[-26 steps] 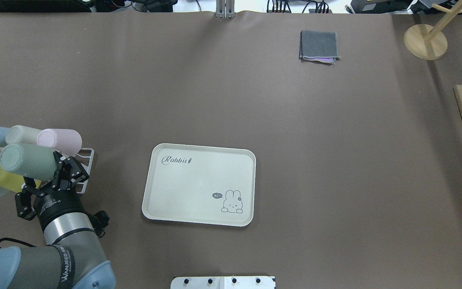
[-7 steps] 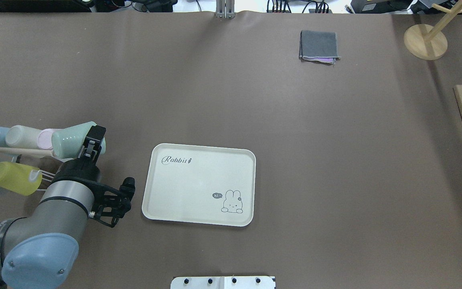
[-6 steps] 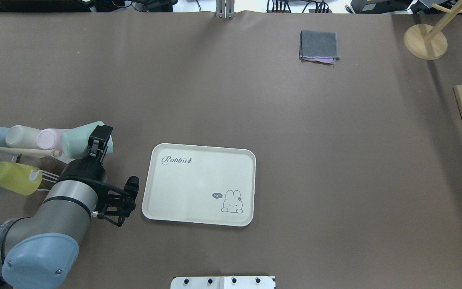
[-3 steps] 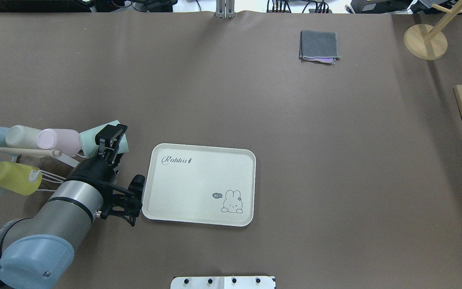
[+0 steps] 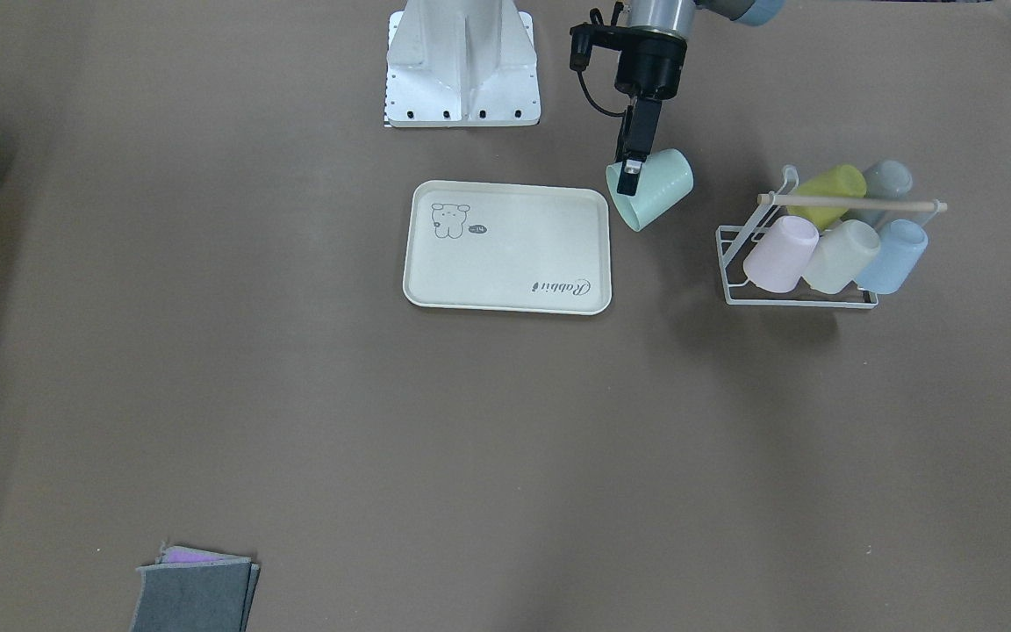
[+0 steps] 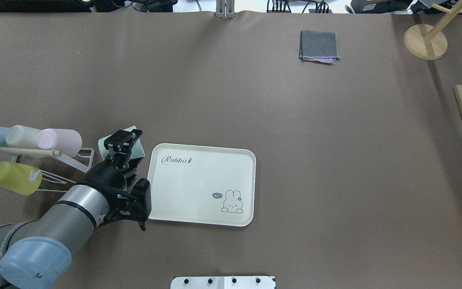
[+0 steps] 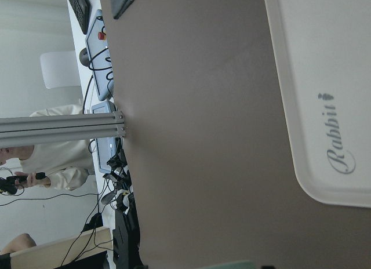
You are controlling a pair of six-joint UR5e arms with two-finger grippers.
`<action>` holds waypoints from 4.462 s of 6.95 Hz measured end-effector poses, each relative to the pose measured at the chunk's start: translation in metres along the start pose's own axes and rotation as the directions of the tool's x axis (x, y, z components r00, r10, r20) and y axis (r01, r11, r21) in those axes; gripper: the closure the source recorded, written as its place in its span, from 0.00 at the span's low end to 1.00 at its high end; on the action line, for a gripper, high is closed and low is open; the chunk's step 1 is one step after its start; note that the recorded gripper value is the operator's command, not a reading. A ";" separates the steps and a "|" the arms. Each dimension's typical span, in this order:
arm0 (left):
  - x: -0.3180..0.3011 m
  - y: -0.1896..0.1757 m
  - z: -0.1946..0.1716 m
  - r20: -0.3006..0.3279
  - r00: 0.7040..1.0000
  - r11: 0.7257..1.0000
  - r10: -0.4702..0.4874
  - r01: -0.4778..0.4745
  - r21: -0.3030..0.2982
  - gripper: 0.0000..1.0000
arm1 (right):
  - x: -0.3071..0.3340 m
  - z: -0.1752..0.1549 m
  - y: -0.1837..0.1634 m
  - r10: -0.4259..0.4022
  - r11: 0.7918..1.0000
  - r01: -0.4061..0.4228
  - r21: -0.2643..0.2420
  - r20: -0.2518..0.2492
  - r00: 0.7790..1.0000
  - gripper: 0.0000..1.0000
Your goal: Pick up and place green cup on tray
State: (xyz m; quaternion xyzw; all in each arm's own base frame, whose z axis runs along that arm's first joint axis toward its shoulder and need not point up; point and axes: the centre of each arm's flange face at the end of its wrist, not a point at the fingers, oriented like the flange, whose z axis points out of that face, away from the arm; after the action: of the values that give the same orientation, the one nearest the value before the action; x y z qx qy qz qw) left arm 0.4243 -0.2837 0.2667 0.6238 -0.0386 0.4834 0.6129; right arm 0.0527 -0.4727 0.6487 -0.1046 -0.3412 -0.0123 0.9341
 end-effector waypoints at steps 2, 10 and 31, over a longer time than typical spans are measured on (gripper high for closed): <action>0.007 -0.007 -0.003 0.017 0.995 0.988 -0.103 0.100 0.118 0.35 | 0.000 0.000 0.000 0.022 1.000 -0.022 0.001 0.004 1.000 0.00; 0.067 -0.002 0.028 -0.092 0.819 0.735 -0.566 0.552 0.393 0.37 | 0.002 0.003 0.001 0.032 0.999 -0.032 -0.006 0.003 0.999 0.00; 0.127 -0.004 0.101 -0.249 0.542 0.399 -0.803 0.798 0.452 0.25 | 0.004 0.004 0.005 0.031 1.000 -0.031 -0.006 0.005 1.000 0.00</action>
State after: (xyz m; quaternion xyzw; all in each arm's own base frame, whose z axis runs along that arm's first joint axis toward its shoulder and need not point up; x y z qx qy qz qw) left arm 0.5496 -0.2946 0.3685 0.7064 0.3929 0.1186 0.5767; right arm 0.0533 -0.4664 0.6530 -0.1126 -0.3418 0.0012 0.9330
